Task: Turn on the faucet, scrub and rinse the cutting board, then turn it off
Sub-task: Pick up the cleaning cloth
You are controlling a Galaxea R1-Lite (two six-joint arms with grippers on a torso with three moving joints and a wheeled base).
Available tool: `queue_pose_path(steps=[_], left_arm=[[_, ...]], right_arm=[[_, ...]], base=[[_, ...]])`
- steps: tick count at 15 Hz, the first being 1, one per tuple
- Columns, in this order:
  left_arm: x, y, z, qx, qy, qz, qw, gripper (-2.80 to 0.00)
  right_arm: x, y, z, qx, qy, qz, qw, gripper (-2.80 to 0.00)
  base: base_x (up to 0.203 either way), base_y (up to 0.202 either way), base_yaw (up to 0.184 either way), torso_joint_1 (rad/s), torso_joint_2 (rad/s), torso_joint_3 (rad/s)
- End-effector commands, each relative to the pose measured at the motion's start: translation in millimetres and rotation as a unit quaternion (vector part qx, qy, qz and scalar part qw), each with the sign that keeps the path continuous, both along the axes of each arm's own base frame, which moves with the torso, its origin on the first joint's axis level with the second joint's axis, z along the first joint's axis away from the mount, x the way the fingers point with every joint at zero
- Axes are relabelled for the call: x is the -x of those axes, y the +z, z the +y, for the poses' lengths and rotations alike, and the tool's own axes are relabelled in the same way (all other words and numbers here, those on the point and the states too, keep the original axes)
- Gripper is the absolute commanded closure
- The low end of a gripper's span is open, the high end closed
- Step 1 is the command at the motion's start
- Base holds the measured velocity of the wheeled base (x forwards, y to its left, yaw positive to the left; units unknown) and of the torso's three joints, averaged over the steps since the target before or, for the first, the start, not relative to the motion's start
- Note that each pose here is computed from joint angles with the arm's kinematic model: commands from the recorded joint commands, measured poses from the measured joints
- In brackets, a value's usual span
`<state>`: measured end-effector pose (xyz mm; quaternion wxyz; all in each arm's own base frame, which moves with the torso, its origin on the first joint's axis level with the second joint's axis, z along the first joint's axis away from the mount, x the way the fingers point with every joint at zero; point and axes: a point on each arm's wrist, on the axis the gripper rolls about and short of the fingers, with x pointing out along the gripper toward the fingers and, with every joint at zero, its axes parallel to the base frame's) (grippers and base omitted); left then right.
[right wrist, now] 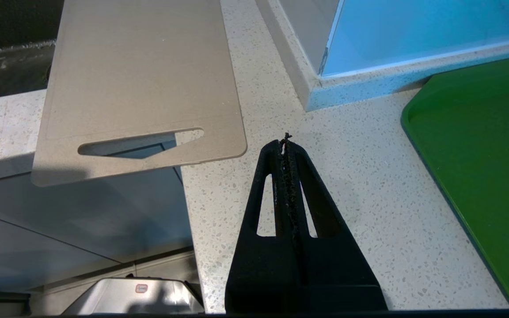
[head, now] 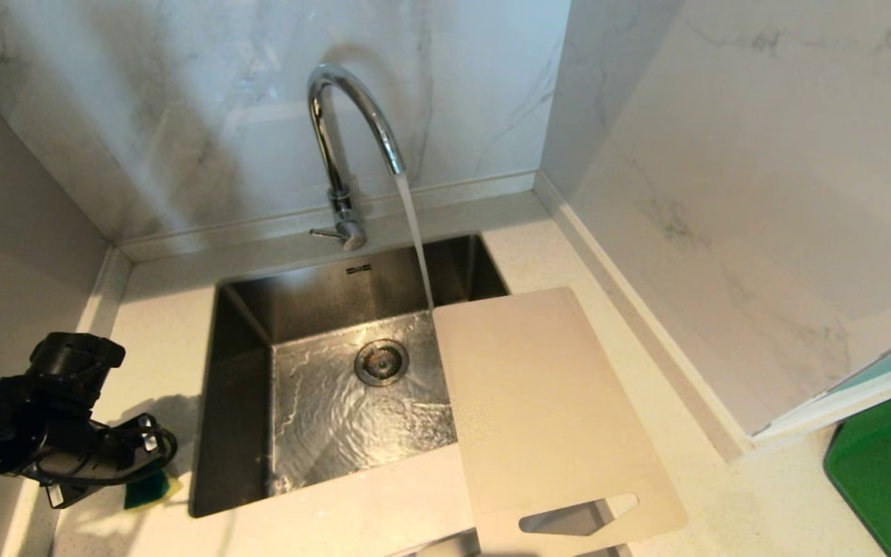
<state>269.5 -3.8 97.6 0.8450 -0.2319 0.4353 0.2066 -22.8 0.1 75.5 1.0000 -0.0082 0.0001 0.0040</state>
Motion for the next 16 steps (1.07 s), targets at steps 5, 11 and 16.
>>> queue_pose_path(steps=[5, 11, 16], left_arm=[[1, 3, -1, 0.001, 0.001, -0.007, 1.0, 0.0], [27, 49, -13, 0.001, -0.027, -0.069, 0.9973, 0.0], [51, 116, -11, -0.042, -0.072, -0.132, 0.9878, 0.0]], right_arm=[[0, 0, 0, 0.001, 0.001, 0.0, 1.0, 0.0], [0, 0, 0, 0.001, 0.001, 0.0, 1.0, 0.0], [0, 0, 0, 0.0, 0.001, 0.0, 1.0, 0.0]], base=[[0.0, 0.0, 0.0, 0.0, 0.0, 0.0], [0.0, 0.0, 0.0, 0.0, 0.0, 0.0], [0.0, 0.0, 0.0, 0.0, 0.0, 0.0]])
